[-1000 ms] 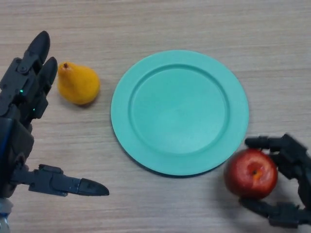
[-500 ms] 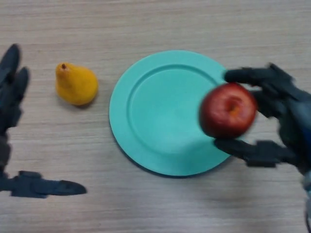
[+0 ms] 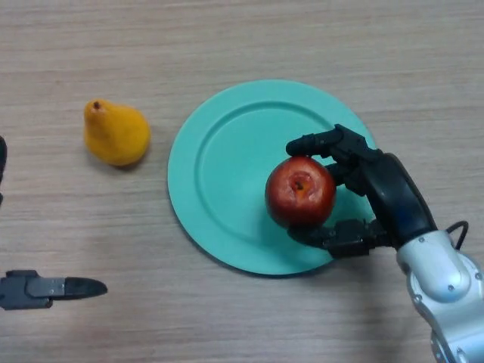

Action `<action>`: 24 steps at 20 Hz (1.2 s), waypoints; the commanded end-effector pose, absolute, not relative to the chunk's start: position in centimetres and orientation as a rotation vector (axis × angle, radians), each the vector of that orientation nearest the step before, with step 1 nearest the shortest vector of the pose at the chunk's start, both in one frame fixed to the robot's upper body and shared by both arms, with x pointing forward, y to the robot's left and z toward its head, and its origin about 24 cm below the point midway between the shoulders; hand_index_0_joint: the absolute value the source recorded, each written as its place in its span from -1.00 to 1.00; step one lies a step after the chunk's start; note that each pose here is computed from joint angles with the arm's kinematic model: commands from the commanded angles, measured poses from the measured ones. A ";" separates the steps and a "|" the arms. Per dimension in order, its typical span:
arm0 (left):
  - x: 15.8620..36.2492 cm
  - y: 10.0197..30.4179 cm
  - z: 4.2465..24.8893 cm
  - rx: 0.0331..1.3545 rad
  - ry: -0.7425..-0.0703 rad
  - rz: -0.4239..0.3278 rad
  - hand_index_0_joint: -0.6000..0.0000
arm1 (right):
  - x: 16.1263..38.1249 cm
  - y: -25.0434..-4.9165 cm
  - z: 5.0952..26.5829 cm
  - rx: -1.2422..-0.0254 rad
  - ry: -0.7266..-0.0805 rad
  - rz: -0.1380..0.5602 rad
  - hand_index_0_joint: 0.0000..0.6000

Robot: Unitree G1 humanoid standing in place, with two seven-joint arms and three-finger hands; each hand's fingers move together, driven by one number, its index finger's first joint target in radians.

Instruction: Pick up the red apple and place it on the plate

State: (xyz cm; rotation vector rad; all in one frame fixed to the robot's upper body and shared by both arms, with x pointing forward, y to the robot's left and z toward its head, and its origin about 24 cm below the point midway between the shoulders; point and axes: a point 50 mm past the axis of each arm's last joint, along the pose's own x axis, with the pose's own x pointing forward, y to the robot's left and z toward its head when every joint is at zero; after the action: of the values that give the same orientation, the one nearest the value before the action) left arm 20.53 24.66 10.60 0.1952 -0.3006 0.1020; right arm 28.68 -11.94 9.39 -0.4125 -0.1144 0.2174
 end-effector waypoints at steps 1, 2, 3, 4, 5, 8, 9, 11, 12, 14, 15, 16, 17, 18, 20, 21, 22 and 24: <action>19.5 24.5 13.3 0.258 -0.488 0.115 1.00 | 28.9 -11.1 13.1 -0.372 -0.368 0.200 1.00; 19.4 24.2 13.2 0.254 -0.480 0.105 1.00 | 29.1 -11.1 13.1 -0.381 -0.361 0.188 1.00; 19.4 24.1 13.1 0.261 -0.473 0.099 1.00 | 29.3 -11.0 13.0 -0.413 -0.360 0.173 1.00; 19.4 24.1 13.1 0.262 -0.472 0.099 1.00 | 29.3 -11.0 12.9 -0.419 -0.360 0.173 0.67; 19.4 24.1 13.1 0.264 -0.471 0.098 1.00 | 29.3 -10.9 12.9 -0.429 -0.363 0.176 0.34; 19.3 24.3 13.4 0.276 -0.459 0.091 1.00 | 29.0 -10.4 13.1 -0.471 -0.377 0.202 -0.99; 19.3 24.2 13.5 0.282 -0.457 0.089 1.00 | 28.9 -10.4 13.4 -0.453 -0.378 0.202 -1.00; 19.4 23.9 13.6 0.306 -0.462 0.084 1.00 | 28.8 -10.6 14.3 -0.402 -0.383 0.182 -1.00; 19.4 23.8 13.6 0.312 -0.465 0.080 1.00 | 28.8 -10.8 14.8 -0.379 -0.393 0.171 -1.00; 19.4 23.5 13.8 0.320 -0.479 0.072 1.00 | 28.2 -11.4 16.6 -0.313 -0.442 0.143 -1.00; 19.3 23.4 13.8 0.327 -0.482 0.068 1.00 | 27.6 -11.9 17.7 -0.286 -0.476 0.135 -1.00; 19.3 23.4 13.8 0.332 -0.485 0.064 1.00 | 27.1 -12.3 18.7 -0.263 -0.511 0.128 -1.00; 19.3 23.3 13.8 0.337 -0.484 0.058 1.00 | 26.3 -12.8 19.5 -0.253 -0.534 0.130 -1.00; 19.3 23.2 13.8 0.334 -0.484 0.055 1.00 | 25.5 -13.2 20.1 -0.243 -0.549 0.137 -1.00; 19.4 23.0 14.2 0.334 -0.479 0.042 1.00 | 23.7 -14.1 20.7 -0.202 -0.554 0.149 -1.00; 19.4 22.8 14.5 0.333 -0.471 0.033 1.00 | 22.7 -14.6 21.0 -0.183 -0.562 0.154 -1.00; 19.4 22.7 14.7 0.331 -0.472 0.029 1.00 | 21.9 -14.9 21.0 -0.170 -0.569 0.158 -1.00; 19.3 22.6 15.1 0.318 -0.487 0.024 1.00 | 20.4 -15.4 21.0 -0.161 -0.580 0.161 -1.00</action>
State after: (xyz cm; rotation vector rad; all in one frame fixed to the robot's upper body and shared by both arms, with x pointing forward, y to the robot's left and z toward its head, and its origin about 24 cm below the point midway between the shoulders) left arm 20.04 22.21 12.56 0.2602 -0.3393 0.0156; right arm 21.63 -15.04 18.42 -0.1500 -0.3825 0.1630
